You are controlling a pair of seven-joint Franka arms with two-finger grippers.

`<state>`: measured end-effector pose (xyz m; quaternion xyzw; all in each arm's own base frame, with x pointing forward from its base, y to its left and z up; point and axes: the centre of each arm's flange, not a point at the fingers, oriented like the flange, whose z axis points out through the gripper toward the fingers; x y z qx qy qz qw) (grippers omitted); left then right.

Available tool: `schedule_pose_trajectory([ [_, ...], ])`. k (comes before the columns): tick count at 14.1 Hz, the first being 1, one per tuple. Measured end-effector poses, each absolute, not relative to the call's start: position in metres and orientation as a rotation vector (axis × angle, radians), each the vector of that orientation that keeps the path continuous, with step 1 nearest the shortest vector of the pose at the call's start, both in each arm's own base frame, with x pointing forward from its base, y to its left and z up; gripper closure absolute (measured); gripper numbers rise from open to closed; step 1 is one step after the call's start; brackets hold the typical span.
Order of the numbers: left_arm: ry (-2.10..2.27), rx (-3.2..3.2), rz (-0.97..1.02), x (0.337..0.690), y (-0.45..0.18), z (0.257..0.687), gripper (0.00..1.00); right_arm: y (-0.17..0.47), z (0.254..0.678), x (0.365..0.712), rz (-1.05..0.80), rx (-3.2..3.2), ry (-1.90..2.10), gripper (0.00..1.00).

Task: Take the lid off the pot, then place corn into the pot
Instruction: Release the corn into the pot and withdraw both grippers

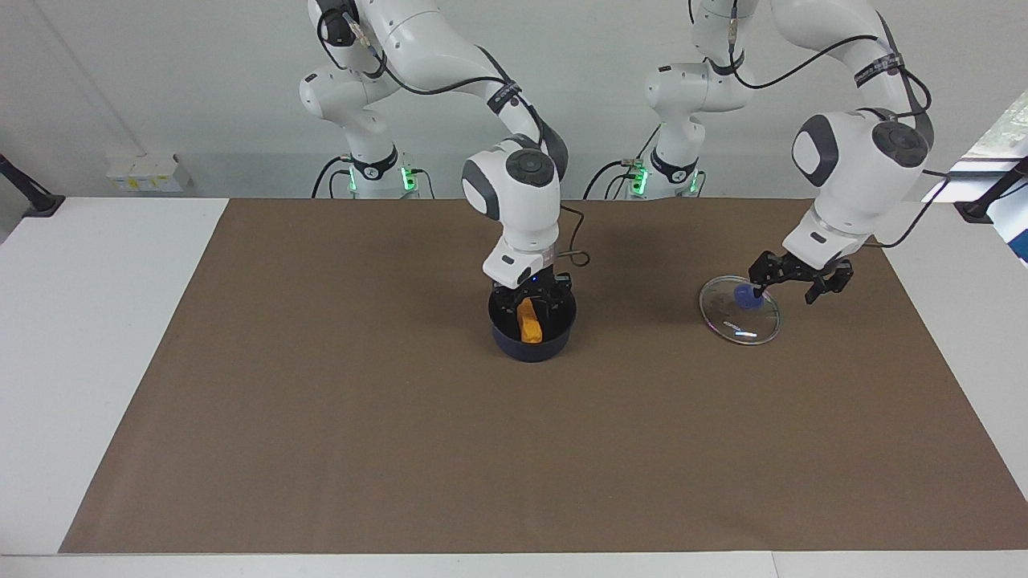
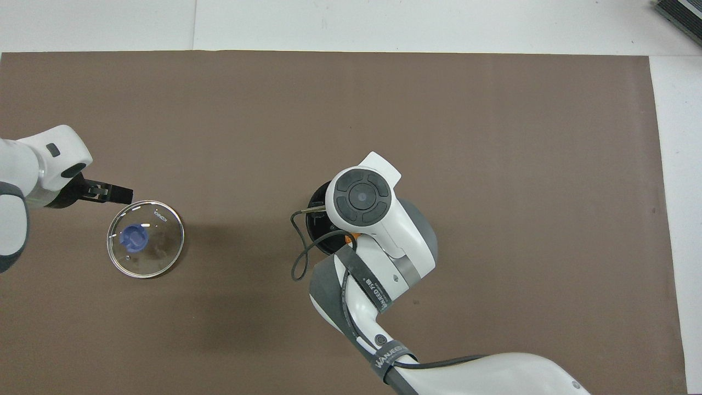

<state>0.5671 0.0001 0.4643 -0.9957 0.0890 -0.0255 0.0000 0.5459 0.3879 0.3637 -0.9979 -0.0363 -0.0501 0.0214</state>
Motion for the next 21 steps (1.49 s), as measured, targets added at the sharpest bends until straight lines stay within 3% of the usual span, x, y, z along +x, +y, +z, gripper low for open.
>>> schedule_pose_trajectory([
  [2,0.202,-3.135,-0.093,0.575,0.0,0.502,0.0,0.39,0.366,0.547,-0.177,-3.082,-0.114,0.01],
  [6,0.021,-3.146,-0.038,0.572,0.002,0.567,0.0,0.378,0.387,0.558,-0.222,-3.072,-0.077,0.0],
  [14,-0.054,-3.148,-0.012,0.563,0.014,0.612,0.0,0.235,0.51,0.58,-0.208,-3.092,0.087,0.0],
  [17,-0.046,-3.148,-0.008,0.561,0.012,0.617,0.0,0.179,0.553,0.574,-0.199,-3.098,0.122,0.0],
  [21,0.039,-3.148,-0.033,0.56,0.005,0.632,0.0,0.104,0.621,0.54,-0.127,-3.118,0.092,0.0],
])
